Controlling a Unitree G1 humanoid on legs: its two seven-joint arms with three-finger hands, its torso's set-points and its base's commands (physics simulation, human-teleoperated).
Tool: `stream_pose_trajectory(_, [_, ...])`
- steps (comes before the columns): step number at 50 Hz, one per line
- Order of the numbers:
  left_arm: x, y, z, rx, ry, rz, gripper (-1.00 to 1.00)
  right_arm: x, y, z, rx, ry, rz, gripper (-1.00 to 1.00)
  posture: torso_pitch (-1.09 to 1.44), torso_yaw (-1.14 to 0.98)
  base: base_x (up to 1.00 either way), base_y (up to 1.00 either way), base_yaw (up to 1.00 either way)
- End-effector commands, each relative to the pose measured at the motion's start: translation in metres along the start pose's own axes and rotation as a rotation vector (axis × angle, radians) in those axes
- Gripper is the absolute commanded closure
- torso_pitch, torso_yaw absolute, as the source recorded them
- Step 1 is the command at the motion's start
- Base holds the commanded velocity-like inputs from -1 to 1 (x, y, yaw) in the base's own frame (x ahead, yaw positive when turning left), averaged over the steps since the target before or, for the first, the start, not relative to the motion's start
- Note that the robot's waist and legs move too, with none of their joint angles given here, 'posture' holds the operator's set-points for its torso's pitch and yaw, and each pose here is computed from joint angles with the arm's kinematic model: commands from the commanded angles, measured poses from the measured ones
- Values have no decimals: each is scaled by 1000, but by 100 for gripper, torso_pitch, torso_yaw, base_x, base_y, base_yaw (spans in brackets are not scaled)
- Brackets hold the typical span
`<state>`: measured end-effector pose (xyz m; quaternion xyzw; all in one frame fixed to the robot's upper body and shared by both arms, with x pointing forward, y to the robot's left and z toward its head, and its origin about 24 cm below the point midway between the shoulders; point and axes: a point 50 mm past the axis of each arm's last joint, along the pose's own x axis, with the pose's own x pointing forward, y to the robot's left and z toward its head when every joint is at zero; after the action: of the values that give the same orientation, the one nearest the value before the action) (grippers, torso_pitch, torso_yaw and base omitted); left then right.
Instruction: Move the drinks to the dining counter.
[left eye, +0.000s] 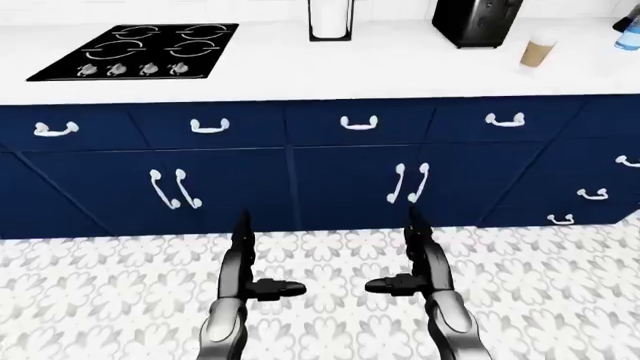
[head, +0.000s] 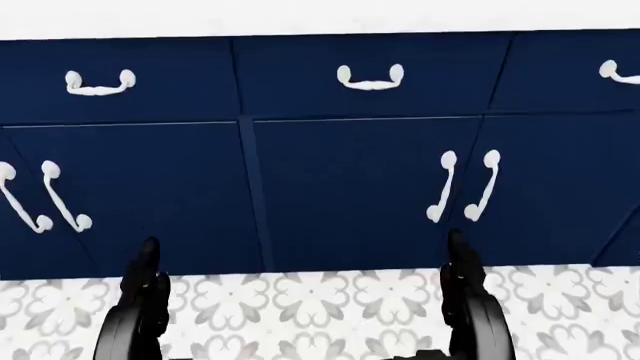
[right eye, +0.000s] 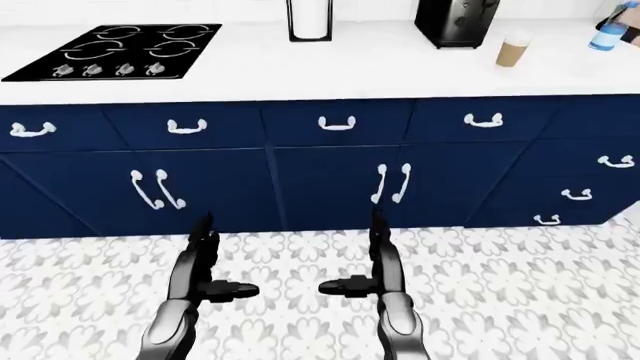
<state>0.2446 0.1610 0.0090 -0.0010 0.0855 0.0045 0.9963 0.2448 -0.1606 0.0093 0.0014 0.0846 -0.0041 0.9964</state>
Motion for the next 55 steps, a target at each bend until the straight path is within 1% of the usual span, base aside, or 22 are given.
stream_pose_trajectory(1, [5, 5, 39, -22, -169, 15, -100, 3, 3, 36, -5, -171, 20, -100, 0, 0, 0, 0, 0])
stream_pose_trajectory(4, [2, 5, 40, -25, -163, 9, -100, 2, 4, 38, -5, -180, 28, -100, 0, 0, 0, 0, 0])
stream_pose_trajectory(7, [0, 3, 44, -23, -171, 2, -100, 2, 4, 39, -3, -184, 31, -100, 0, 0, 0, 0, 0])
stream_pose_trajectory(12, [-5, 4, 52, -3, -189, 4, -100, 0, 6, 44, -4, -197, 37, -100, 0, 0, 0, 0, 0])
stream_pose_trajectory(15, [-7, 5, 63, -2, -200, 4, -100, -1, 5, 49, -2, -206, 34, -100, 0, 0, 0, 0, 0])
stream_pose_trajectory(18, [-13, -1, 76, 9, -220, -1, -100, -5, 3, 62, 0, -227, 24, -100, 0, 0, 0, 0, 0])
stream_pose_trajectory(20, [-15, 0, 89, 13, -235, 1, -100, -9, 2, 72, 0, -244, 21, -100, 0, 0, 0, 0, 0])
stream_pose_trajectory(21, [-17, 0, 93, 26, -234, -1, -100, -11, 1, 78, 1, -254, 21, -100, 0, 0, 0, 0, 0])
stream_pose_trajectory(24, [-20, 0, 110, 23, -256, -1, -100, -16, 0, 94, -6, -279, 17, -100, 0, 0, 0, 0, 0])
stream_pose_trajectory(26, [-21, 0, 114, 26, -272, 6, -100, -18, 0, 101, -4, -288, 16, -100, 0, 0, 0, 0, 0])
stream_pose_trajectory(30, [-25, 3, 123, 18, -282, 6, -100, -23, 1, 110, -9, -303, 23, -100, 0, 0, 0, -69, 0])
stream_pose_trajectory(34, [-27, 3, 125, 3, -284, 4, -100, -25, 1, 111, -5, -309, 28, -100, 0, 0, 0, -100, 0])
stream_pose_trajectory(45, [-27, -4, 124, 8, -280, -13, -100, -26, 0, 112, 2, -317, 33, -100, 0, 0, 0, -100, 0])
stream_pose_trajectory(46, [-27, -4, 123, 7, -281, -15, -100, -26, 1, 111, 12, -316, 38, -100, 0, 0, 0, -100, 0])
stream_pose_trajectory(50, [-27, -2, 123, 5, -283, -10, -100, -28, 0, 112, 18, -320, 39, -100, 0, 0, 0, -100, 0])
stream_pose_trajectory(55, [-28, -3, 126, 6, -291, -14, -100, -30, 1, 115, 16, -330, 42, -100, 0, 0, 0, -100, 0])
